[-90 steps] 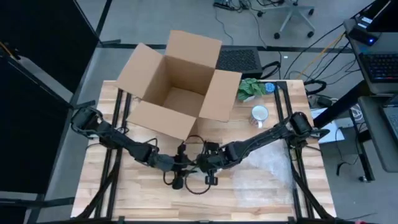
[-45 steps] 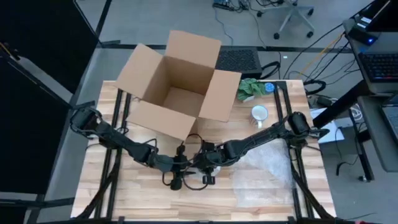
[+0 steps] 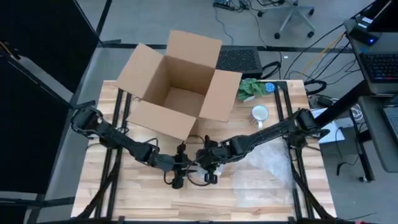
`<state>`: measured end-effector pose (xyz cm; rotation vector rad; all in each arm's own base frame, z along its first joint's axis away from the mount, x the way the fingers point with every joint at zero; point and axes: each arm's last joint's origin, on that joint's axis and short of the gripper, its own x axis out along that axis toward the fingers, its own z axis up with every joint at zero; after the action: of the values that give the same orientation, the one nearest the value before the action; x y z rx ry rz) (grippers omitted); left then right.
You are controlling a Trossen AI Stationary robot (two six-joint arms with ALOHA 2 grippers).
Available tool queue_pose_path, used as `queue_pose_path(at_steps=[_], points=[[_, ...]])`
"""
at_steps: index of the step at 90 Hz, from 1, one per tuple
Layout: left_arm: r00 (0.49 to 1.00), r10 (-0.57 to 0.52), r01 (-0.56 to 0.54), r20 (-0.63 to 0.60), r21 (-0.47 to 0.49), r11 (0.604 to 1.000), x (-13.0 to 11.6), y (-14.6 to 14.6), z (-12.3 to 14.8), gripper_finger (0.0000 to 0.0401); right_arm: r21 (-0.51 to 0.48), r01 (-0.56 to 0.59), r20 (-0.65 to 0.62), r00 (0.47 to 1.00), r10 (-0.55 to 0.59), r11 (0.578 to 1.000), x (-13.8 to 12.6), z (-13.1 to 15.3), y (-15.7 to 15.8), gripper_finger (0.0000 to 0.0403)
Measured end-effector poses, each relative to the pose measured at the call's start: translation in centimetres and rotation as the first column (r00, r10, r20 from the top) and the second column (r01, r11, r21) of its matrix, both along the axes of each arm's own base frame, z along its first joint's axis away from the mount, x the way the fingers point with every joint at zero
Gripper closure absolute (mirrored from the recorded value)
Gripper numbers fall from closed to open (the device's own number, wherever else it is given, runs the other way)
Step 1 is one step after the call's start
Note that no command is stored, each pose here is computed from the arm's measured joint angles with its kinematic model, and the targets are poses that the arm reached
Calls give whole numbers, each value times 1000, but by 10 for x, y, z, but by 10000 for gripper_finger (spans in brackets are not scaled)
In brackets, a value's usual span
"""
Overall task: Wrap mug
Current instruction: Wrap the yellow mug with bubble wrap, then put the wrapped yellow mug into the cardboard box
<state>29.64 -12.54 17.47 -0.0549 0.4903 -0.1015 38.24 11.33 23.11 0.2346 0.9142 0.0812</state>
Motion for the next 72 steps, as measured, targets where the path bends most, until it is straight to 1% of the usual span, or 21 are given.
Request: queue_pose_path(at_steps=[7,14,30,39,45,52,57,65,72], points=[[1000,0,0,0,0,1000,0,0,0,296,9,5,20,1000,-5,1000,-2,7,-1,394],[1000,-1,1,0,-1,1000,0,0,0,296,12,7,37,999,-7,1000,-4,13,-1,376],[1000,0,0,-1,0,1000,0,0,0,296,16,10,49,999,-11,1000,-11,26,-4,306],[1000,-1,1,-4,0,1000,0,0,0,296,35,43,24,999,-44,998,-25,42,-10,261],[1000,-2,2,-5,0,1000,0,0,0,296,77,62,-1,998,-62,995,-37,54,-13,236],[1000,-2,2,-5,0,1000,0,0,0,296,148,86,-36,996,-82,985,-52,69,-13,214],[1000,-2,2,-4,0,1000,0,0,0,296,167,109,-68,993,-98,980,-63,75,-10,204],[1000,-2,2,-4,0,1000,0,0,0,296,124,137,-113,986,-124,983,-76,75,5,196],[1000,-2,2,-4,-1,1000,0,0,0,296,68,152,-137,980,-142,986,-82,64,23,196]])
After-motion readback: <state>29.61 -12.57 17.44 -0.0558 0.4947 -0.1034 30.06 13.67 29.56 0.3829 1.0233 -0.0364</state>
